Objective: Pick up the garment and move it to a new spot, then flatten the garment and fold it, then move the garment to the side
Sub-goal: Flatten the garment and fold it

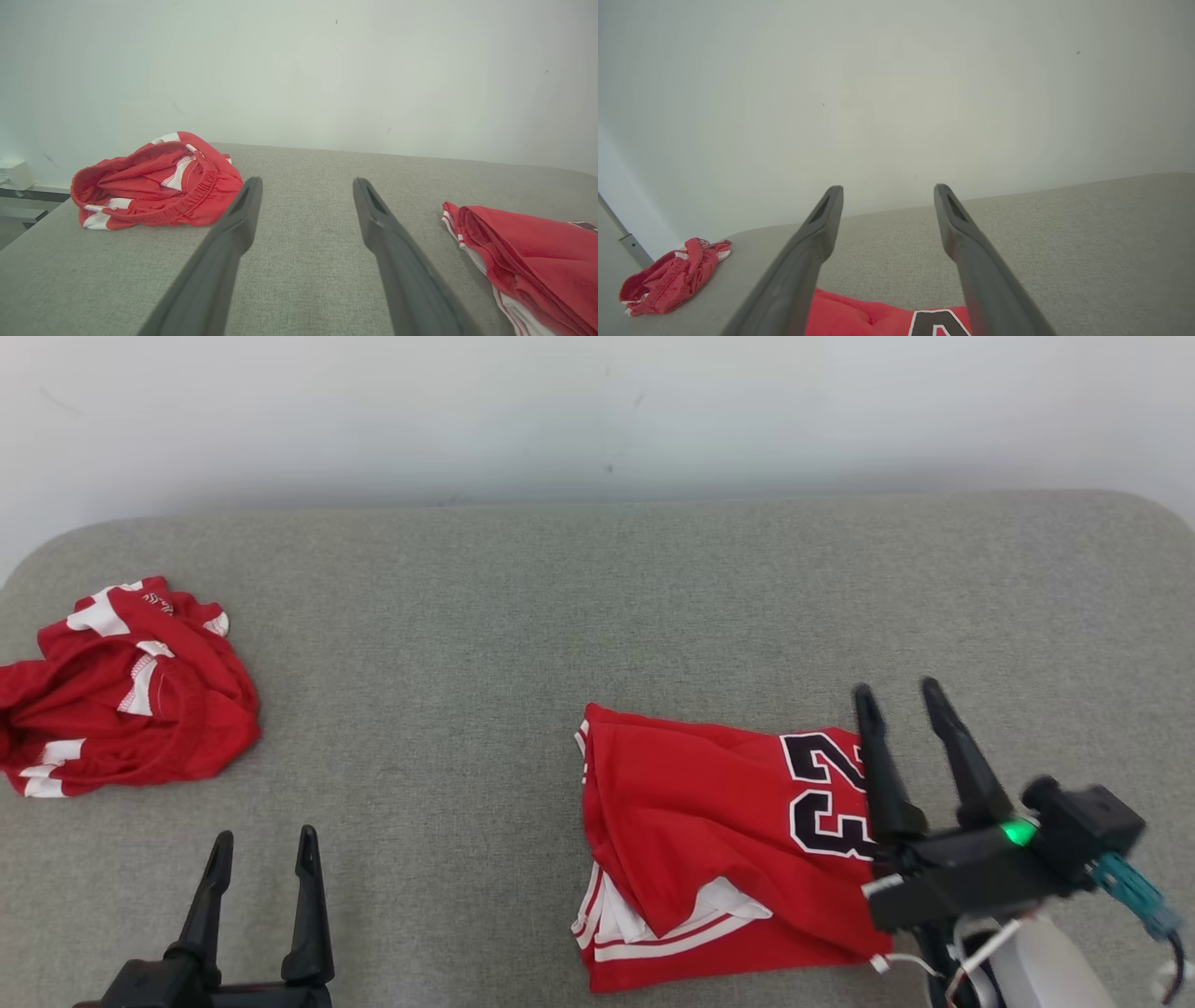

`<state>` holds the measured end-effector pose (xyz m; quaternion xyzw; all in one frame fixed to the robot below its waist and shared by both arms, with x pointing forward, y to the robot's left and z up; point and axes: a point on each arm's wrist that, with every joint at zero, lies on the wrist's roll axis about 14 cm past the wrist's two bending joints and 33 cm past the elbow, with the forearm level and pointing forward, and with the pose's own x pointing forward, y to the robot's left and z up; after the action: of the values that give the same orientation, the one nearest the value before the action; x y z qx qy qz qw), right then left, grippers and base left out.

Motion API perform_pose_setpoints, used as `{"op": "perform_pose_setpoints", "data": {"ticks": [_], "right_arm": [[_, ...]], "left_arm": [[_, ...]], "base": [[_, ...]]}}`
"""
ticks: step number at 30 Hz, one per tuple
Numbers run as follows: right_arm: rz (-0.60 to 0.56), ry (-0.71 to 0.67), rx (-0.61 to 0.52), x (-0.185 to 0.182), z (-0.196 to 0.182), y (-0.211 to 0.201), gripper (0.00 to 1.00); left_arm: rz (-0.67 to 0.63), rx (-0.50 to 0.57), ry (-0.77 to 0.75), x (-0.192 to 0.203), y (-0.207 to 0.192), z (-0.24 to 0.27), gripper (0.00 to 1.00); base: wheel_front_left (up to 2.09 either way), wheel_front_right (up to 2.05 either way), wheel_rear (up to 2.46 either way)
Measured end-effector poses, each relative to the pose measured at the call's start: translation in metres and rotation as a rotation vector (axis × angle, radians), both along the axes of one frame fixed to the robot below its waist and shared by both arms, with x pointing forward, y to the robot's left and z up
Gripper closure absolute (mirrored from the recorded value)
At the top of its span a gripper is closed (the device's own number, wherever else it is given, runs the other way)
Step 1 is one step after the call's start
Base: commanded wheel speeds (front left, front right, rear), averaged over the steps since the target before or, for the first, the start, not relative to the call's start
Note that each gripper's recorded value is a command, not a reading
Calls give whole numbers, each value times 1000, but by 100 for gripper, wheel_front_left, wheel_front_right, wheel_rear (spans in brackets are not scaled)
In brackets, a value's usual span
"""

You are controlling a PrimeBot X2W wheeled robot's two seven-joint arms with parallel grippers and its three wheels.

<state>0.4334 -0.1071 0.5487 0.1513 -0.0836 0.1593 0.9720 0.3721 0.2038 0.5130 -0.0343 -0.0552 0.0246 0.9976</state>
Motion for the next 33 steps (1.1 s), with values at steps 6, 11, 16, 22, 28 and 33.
{"op": "perform_pose_setpoints", "data": {"ticks": [6,11,16,22,28,33], "right_arm": [[-120,20,-31,-19,-12,-42,0],[-157,54,-50,-37,-25,-51,0],[-174,74,-43,-47,-32,-51,0],[-173,75,-45,-50,-32,-49,0],[-168,78,-47,-49,-33,-47,0],[-168,86,-50,-49,-36,-48,0]], "left_arm": [[-18,1,-11,3,-6,3,0],[-32,3,-19,3,-10,6,0],[-42,6,-20,5,-14,6,0],[-71,7,-27,4,-22,9,0],[-227,-25,11,-2,-68,-4,0],[-403,-49,108,-16,-123,-33,0]], "base": [[0,0,0],[0,0,0],[0,0,0],[0,0,0],[0,0,0],[0,0,0]]}}
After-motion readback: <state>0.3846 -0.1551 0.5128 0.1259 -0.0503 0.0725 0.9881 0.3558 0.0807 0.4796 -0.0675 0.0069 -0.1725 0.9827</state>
